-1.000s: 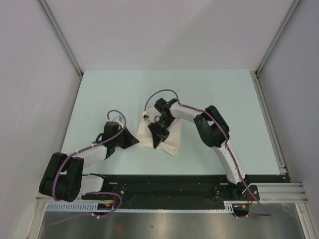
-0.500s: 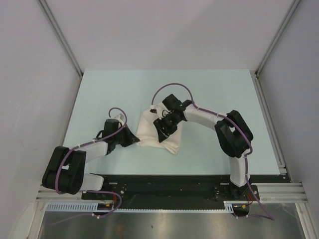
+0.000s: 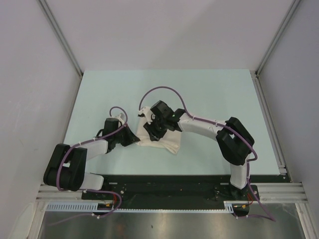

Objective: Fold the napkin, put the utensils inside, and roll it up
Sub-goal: Roll the napkin with the utensil

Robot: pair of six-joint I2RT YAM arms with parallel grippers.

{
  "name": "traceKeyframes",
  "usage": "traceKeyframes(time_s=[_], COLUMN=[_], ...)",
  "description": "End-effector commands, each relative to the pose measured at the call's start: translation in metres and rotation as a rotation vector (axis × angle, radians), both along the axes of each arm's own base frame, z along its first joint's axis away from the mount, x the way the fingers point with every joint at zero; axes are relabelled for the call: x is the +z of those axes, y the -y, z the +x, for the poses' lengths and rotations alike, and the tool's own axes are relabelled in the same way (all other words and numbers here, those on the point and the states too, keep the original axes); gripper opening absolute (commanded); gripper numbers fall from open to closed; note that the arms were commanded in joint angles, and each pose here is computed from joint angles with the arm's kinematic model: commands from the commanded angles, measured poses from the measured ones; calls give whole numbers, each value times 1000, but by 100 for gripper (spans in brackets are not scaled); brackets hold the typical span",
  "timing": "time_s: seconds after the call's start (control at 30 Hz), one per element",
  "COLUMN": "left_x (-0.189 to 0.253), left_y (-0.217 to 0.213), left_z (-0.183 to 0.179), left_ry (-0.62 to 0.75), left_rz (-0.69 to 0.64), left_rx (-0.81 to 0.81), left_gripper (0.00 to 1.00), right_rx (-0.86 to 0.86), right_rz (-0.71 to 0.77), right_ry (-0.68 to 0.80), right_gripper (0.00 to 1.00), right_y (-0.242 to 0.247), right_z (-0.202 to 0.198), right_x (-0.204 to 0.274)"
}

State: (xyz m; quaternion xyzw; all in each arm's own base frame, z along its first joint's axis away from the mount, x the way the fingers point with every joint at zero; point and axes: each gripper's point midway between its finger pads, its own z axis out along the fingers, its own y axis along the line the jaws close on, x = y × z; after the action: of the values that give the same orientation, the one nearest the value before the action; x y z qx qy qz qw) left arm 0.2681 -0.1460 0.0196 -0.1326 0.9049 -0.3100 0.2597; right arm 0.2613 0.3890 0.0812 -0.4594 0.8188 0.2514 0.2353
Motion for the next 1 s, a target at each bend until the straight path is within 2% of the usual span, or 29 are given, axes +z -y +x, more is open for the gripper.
traceKeyframes(time_s=[0.0, 0.13, 0.4, 0.87, 0.97], left_x=[-10, -10, -8, -5, 2], left_y=[-9, -11, -13, -7, -3], left_z=[0, 0, 4, 5, 10], left_ry=[-29, -33, -29, -12, 25], left_rz=[53, 61, 71, 42, 21], left_rx=[-3, -1, -5, -37, -48], left_gripper=[1, 0, 0, 1, 14], right_rx=[-13, 5, 22, -62, -74], right_rz=[56, 81, 39, -19, -33], right_ry=[45, -14, -111, -131, -143], right_gripper=[35, 33, 31, 31, 31], right_y=[-14, -18, -19, -2, 1], right_z=[3, -8, -20, 9, 12], right_x=[14, 12, -17, -47, -56])
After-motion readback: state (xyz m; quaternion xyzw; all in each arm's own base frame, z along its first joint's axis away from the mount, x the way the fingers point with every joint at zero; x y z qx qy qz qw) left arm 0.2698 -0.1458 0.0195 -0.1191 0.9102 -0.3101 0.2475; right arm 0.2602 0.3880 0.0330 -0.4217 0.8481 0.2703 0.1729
